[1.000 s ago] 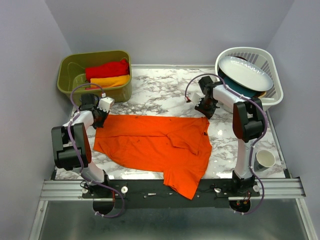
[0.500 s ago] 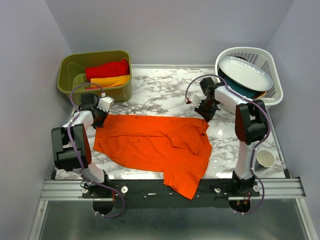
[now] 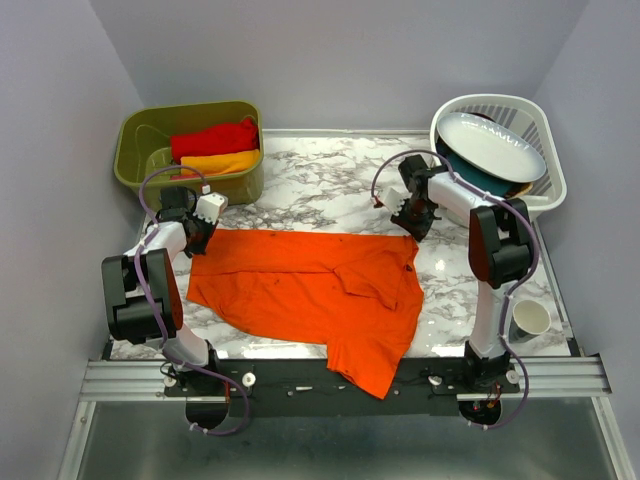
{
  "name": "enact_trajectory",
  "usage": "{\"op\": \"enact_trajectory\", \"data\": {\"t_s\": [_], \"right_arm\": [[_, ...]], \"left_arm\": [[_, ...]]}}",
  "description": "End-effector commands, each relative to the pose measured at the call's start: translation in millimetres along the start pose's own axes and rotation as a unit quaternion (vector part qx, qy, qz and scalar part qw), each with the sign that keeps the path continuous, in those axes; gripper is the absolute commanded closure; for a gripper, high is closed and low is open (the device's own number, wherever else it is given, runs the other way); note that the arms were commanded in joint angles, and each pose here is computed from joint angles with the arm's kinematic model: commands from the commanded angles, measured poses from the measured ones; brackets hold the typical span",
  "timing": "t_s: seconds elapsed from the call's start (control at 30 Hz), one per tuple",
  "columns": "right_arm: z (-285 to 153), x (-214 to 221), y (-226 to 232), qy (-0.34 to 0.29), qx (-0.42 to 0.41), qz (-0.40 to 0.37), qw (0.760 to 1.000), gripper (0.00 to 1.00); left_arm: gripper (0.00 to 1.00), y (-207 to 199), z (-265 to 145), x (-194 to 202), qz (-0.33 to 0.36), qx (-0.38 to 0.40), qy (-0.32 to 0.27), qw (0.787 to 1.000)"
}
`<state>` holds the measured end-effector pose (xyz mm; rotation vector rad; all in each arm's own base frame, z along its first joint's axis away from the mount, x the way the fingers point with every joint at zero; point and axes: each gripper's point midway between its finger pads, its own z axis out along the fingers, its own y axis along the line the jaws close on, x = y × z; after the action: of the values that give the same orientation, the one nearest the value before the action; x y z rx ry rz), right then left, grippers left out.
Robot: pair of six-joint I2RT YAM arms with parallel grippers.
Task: Roll the t-shirts
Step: Fold the T-shirt at the center of the board.
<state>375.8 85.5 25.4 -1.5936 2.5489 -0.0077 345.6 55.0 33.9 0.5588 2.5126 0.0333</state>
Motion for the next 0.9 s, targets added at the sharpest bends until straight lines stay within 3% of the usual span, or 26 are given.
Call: {"op": "enact_trajectory", "data": {"t_s": [0.0,0.23,0.43,0.67,0.87], "right_arm": [[-28,-7,7,-0.032,0.0,-0.01,0.999,0.76],[-22,3,42,-0.035,-0.069,-0.037,0.996,0.76],[-3,4,46,-0.017,-0.092,-0.048,0.994,0.76],[23,-3,16,0.02,-0.037,-0.047,0.998,0.77],[15,-21,-25,0.023,0.031,-0.043,0.998,0.79]], "left_arm": [[1.0,7,-8,-5,0.004,-0.015,-0.009,1.0],[1.0,11,-8,-5,0.002,-0.021,-0.01,1.0],[1.0,10,-8,-4,0.002,-0.017,-0.007,1.0],[1.0,11,-6,1,0.005,-0.018,0.004,1.0],[1.0,19,5,0,0.013,-0.025,0.008,1.0]]}}
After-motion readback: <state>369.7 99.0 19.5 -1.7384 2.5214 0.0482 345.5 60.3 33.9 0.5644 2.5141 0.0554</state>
